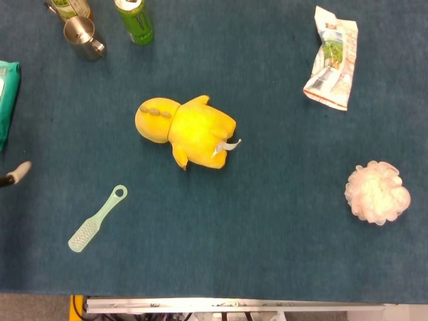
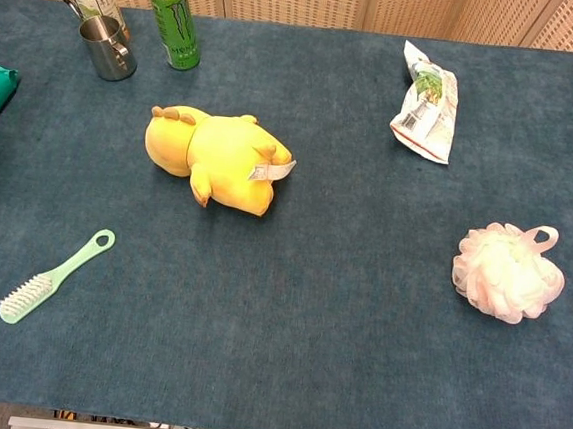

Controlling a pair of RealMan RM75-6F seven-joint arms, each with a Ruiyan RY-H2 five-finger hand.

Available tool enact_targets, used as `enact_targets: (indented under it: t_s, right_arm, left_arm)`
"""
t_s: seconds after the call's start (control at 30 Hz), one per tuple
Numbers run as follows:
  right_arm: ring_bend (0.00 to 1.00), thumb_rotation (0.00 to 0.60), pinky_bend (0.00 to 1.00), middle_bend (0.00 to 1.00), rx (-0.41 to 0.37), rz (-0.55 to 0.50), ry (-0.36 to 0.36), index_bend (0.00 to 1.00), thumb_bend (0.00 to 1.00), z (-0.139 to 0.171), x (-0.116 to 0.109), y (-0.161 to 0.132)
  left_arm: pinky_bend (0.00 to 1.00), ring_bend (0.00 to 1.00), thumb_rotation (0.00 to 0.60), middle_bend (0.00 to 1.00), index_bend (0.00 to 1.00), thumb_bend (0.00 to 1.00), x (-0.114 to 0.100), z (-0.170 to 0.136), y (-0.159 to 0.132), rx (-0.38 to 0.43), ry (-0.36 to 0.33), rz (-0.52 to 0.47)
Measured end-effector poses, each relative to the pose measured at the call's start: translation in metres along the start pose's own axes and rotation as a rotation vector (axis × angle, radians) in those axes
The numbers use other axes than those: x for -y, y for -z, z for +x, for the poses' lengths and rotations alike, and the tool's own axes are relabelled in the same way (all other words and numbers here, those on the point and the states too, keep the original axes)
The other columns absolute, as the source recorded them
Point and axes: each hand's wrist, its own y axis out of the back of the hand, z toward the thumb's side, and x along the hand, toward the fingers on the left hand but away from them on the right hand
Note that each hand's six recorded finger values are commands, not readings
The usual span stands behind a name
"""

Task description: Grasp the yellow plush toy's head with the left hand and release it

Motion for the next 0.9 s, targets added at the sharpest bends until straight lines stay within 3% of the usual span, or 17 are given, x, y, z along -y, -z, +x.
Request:
enact_targets:
  t_s: [0.17,0.37,0.9]
  right_arm:
    - [0.32,0.6,0.38,0.43,-0.039,0.001,0.003,0.41,0.26,-0.003,0.003,-0.008]
    - [0.32,0.6,0.38,0.43,-0.053,0.004,0.007,0.41,0.26,-0.005,0.004,-0.013]
    - [0.32,0.6,0.38,0.43,-0.058,0.0,0.003,0.41,0.26,-0.008,0.003,-0.014]
  left_arm:
    - [0.04,0.07,0.6,0.08,0.06,0.05,-0.011,-0.022,0.009,-0.034,-0.033,0.021]
    - [0.04,0.07,0.6,0.08,0.06,0.05,-0.015,-0.041,0.012,-0.044,-0.028,0.048]
    - [0.04,0.07,0.6,0.08,0.06,0.05,-0.014,-0.046,0.009,-0.037,-0.016,0.064]
